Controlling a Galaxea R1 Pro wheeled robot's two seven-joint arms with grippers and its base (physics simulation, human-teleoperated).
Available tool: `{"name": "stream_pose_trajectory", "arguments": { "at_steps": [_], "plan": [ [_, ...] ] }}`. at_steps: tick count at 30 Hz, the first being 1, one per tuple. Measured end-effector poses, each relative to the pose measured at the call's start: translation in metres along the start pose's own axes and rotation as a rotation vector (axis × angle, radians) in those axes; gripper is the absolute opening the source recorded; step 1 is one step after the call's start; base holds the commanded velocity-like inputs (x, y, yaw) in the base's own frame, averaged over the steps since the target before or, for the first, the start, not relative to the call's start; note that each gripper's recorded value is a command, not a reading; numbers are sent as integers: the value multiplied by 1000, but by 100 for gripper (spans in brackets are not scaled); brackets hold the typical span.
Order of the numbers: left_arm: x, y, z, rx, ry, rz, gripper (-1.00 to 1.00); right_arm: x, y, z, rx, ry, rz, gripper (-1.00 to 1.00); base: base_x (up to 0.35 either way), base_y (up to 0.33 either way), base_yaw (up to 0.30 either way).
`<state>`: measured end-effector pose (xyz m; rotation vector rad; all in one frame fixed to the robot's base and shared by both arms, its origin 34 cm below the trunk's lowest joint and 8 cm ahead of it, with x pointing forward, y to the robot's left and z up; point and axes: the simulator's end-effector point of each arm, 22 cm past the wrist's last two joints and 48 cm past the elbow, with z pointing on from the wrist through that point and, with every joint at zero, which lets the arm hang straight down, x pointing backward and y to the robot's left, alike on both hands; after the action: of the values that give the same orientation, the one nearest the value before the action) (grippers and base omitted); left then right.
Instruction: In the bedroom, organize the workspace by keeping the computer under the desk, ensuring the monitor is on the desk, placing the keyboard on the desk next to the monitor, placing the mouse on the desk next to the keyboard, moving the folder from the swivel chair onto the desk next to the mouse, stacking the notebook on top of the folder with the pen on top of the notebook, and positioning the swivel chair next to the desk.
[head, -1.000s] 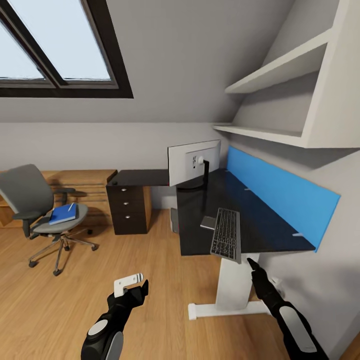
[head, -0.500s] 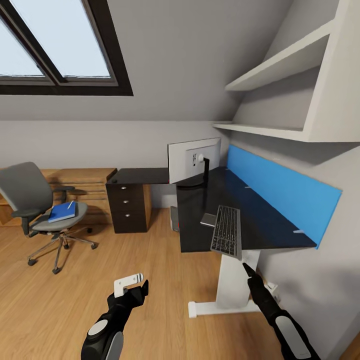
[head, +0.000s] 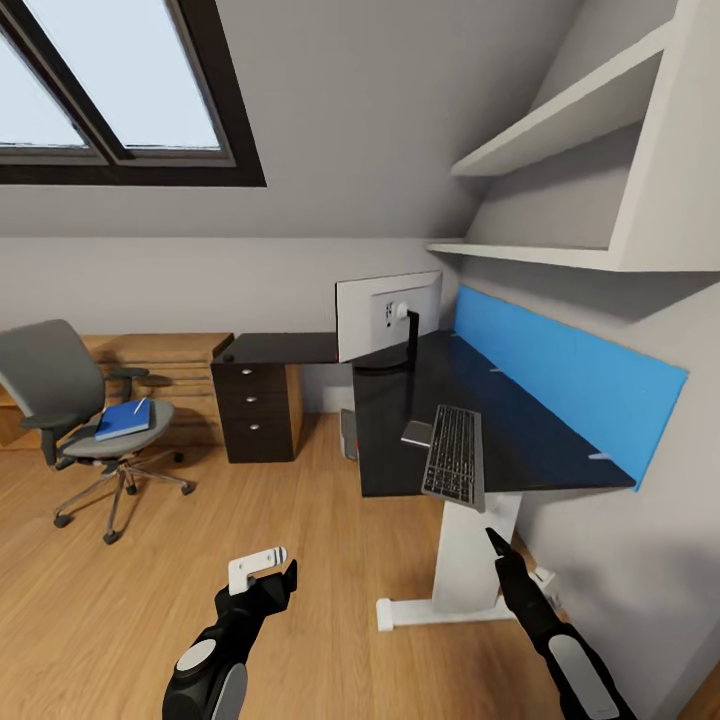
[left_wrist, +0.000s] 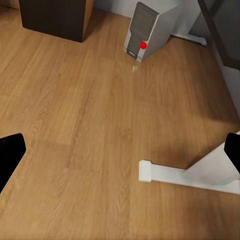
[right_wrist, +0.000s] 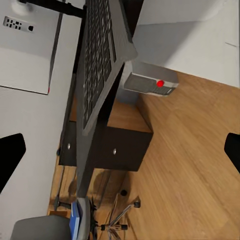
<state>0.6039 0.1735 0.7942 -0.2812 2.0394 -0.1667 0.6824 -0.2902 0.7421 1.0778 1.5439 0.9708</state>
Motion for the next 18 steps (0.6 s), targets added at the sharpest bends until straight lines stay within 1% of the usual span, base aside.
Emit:
{"name": "stream_pose_trajectory", "arguments": {
  "at_steps": [8,12,18],
  "plan": [
    [13,4,6,-1,0,1,100,6,-12,2,-5,-3,26,100,0,0,0],
    [20,6,8,0,0,0,100,20,-15,4,-12,3,54,100,0,0,0],
    [30,8,13,1,0,0,100,35,-21,7,-20,9,79,100,0,0,0]
  ]
}}
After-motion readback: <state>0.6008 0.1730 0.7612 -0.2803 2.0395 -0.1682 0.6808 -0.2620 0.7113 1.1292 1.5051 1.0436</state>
